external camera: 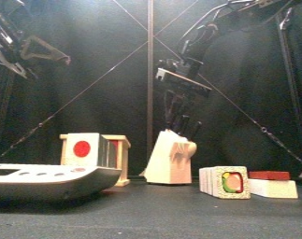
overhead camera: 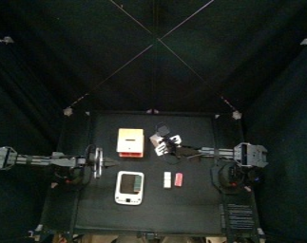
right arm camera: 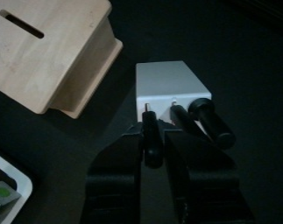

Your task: Grab cleaver with other hand

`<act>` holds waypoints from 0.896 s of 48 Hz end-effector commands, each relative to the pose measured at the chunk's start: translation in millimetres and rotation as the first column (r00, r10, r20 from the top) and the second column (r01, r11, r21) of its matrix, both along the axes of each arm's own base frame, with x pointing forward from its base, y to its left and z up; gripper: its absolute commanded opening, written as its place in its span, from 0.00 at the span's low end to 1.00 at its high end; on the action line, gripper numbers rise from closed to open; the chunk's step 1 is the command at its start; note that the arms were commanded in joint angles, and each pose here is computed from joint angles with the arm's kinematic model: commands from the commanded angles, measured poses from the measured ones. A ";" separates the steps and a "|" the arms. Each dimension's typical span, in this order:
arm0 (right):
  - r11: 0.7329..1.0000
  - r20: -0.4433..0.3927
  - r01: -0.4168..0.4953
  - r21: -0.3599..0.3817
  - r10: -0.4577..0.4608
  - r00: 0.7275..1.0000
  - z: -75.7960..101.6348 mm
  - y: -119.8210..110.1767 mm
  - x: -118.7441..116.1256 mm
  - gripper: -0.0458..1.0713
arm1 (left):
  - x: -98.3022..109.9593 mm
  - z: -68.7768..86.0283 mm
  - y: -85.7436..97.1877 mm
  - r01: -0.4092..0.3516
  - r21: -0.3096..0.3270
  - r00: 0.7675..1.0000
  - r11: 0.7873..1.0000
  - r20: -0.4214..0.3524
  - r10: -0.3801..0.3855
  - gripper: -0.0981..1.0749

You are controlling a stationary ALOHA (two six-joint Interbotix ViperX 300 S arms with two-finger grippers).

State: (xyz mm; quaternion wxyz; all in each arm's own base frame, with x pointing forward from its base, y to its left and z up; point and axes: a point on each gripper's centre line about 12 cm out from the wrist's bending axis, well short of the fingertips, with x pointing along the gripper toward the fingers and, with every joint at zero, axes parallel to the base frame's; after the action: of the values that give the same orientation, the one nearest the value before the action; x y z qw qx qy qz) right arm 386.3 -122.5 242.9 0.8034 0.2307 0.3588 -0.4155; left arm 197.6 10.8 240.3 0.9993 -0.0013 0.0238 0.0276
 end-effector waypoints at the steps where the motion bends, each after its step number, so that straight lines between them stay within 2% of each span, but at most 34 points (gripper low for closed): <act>1: 1.000 0.045 -0.007 -0.016 0.008 0.999 20.1 2.7 1.4 0.51 | 1.6 5.6 0.7 -0.003 0.001 1.000 1.000 0.020 0.003 0.07; 25: 0.999 0.013 -0.018 -0.037 0.019 1.000 32.7 22.6 -6.6 0.51 | 1.6 5.6 0.7 -0.003 0.001 1.000 1.000 0.020 0.003 0.07; 43: 0.997 0.029 -0.041 -0.063 0.043 0.999 48.8 35.0 -12.5 0.51 | 1.6 5.5 0.7 -0.003 0.001 1.000 1.000 0.018 0.003 0.07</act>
State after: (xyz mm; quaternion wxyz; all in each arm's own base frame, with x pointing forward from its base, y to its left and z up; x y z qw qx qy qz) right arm 376.3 -89.6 265.2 0.8093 0.1987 0.3681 -0.4123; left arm 197.6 11.1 239.4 0.9993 -0.0021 0.0253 0.0284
